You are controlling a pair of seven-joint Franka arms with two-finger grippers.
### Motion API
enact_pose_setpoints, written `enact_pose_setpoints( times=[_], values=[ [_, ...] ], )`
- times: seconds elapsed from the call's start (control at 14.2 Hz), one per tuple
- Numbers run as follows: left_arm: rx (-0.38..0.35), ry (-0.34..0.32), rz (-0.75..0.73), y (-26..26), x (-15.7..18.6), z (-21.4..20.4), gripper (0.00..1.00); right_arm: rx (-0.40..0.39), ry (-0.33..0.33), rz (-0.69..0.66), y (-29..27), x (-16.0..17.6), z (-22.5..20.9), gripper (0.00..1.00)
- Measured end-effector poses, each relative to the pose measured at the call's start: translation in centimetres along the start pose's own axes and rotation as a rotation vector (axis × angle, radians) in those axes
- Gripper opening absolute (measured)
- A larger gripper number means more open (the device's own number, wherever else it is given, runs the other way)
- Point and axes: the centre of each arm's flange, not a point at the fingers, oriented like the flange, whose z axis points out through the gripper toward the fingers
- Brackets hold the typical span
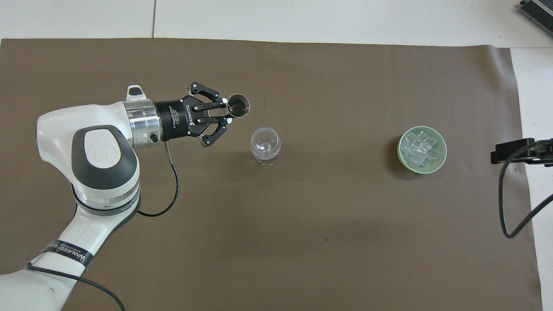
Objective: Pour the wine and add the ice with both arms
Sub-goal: 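Tilt the jigger over the wine glass with the left gripper to pour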
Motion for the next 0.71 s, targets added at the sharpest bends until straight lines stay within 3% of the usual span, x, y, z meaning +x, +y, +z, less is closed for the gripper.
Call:
enact_pose_setpoints(
  times=[0.71],
  values=[
    [0.021,0.098,0.160,-1.1,-0.7,1.4,0.21,0.000,0.000,0.000,0.0,0.0,0.0,1.00]
  ],
)
